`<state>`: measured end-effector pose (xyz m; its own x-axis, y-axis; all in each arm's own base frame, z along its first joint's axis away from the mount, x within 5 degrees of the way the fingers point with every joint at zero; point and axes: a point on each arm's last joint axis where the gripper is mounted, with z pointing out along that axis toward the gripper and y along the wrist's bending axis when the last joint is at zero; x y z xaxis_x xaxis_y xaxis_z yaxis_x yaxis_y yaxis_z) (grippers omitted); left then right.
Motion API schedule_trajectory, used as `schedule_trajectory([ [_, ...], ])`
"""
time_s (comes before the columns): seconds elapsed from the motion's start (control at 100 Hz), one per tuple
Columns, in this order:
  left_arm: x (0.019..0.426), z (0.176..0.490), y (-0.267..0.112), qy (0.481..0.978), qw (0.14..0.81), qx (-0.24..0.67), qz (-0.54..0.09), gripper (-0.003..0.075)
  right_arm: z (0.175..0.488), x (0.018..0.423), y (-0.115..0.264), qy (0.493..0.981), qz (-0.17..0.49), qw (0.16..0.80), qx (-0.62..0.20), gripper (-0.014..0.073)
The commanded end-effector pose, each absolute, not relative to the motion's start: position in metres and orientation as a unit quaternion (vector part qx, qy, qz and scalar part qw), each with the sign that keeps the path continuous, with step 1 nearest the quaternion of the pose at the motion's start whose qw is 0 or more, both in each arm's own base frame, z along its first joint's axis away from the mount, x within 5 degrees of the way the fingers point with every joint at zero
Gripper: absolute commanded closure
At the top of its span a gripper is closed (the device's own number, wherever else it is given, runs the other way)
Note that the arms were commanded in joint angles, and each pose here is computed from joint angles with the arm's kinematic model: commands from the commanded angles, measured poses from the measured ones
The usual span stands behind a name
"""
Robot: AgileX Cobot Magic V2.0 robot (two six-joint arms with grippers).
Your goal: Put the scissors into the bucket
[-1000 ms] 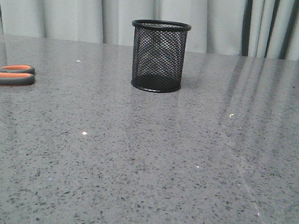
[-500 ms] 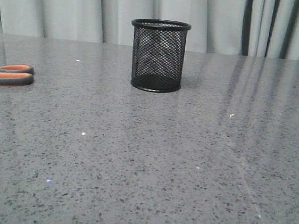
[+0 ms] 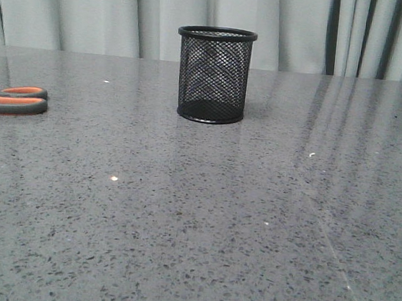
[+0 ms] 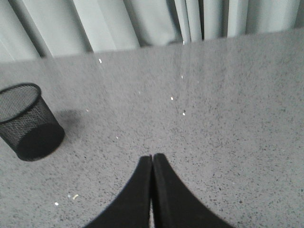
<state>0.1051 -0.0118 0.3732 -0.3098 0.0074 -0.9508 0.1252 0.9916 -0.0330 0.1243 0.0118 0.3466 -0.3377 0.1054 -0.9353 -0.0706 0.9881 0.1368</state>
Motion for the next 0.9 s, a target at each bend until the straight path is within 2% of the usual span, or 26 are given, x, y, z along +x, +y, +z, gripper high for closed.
schedule_trajectory([
  [0.0,0.124,0.391,-0.013,0.811,0.580,0.071,-0.035,0.0740,0.370,0.146,0.011,0.812,0.062,0.580,-0.001,0.0649],
  [0.22,0.168,0.393,-0.013,0.871,0.472,0.135,-0.007,0.0739,0.390,0.178,0.014,0.851,0.051,0.522,-0.032,0.0649],
  [0.44,0.192,0.398,-0.015,0.890,0.414,0.190,0.002,0.0738,0.401,0.191,0.016,0.863,0.045,0.500,-0.050,0.0646],
  [0.51,0.194,0.401,-0.015,0.889,0.410,0.202,0.005,0.0737,0.401,0.192,0.016,0.865,0.045,0.497,-0.052,0.0602],
  [0.58,0.194,0.405,-0.016,0.884,0.412,0.221,0.010,0.0717,0.401,0.192,0.016,0.865,0.045,0.496,-0.056,0.0501],
  [0.67,0.193,0.407,-0.017,0.878,0.413,0.242,0.012,0.0617,0.401,0.192,0.017,0.866,0.047,0.495,-0.060,0.0284],
  [0.7,0.193,0.407,-0.018,0.876,0.414,0.245,0.012,0.0568,0.401,0.192,0.017,0.866,0.047,0.495,-0.060,0.0201],
  [0.75,0.193,0.407,-0.018,0.875,0.415,0.250,0.009,0.0444,0.401,0.192,0.017,0.865,0.047,0.496,-0.060,0.0120],
  [0.84,0.192,0.406,-0.019,0.874,0.409,0.261,0.011,0.0246,0.401,0.192,0.017,0.865,0.046,0.496,-0.062,0.0097],
  [0.89,0.191,0.406,-0.019,0.871,0.404,0.278,0.016,0.0201,0.401,0.192,0.017,0.865,0.045,0.496,-0.064,0.0106],
])
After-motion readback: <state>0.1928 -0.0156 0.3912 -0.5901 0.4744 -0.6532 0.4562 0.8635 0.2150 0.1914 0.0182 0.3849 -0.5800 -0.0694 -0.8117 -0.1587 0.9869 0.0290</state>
